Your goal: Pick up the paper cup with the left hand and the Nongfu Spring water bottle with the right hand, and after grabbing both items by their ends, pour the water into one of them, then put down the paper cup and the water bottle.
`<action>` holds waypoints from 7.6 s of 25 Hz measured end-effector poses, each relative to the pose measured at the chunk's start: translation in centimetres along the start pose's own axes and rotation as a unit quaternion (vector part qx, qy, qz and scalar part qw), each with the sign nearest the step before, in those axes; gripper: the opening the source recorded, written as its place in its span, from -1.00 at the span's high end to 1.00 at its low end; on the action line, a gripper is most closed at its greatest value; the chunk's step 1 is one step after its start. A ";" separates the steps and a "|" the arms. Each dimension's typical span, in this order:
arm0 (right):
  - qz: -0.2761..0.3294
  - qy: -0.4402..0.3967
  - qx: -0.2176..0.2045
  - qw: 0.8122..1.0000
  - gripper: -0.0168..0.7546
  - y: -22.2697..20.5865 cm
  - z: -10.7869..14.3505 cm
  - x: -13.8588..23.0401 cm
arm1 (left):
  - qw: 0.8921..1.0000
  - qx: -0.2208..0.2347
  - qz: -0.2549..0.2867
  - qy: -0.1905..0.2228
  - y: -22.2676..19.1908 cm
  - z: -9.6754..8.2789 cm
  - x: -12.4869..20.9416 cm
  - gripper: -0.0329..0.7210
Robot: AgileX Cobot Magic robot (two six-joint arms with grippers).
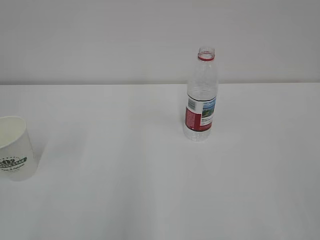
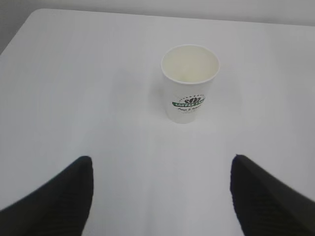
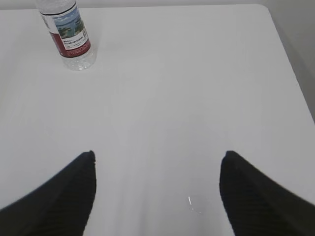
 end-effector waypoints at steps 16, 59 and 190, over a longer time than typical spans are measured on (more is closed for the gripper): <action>0.000 0.000 0.000 1.000 -0.57 0.0 0.0 0.0 | 1.000 0.000 0.000 0.000 0.0 0.0 0.0 -0.66; -0.010 0.001 0.000 1.000 -0.57 0.5 0.0 -0.5 | 1.000 0.000 -0.001 0.000 0.0 0.0 0.0 -0.64; -0.037 0.022 -0.120 0.992 -0.57 -24.0 4.7 3.9 | 0.993 0.107 -0.007 -0.039 -20.8 -5.0 5.7 -0.45</action>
Point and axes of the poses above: a point on each arm's last joint axis where the gripper is mounted, y pointing back along that axis away from the gripper, z along the wrist's bending axis when the last joint is at zero, x = y × z, the point moved 8 cm from there along -y, pointing out along that axis toward the gripper, and after that the axes turned 2 degrees about -y, right-handed, at the moved point
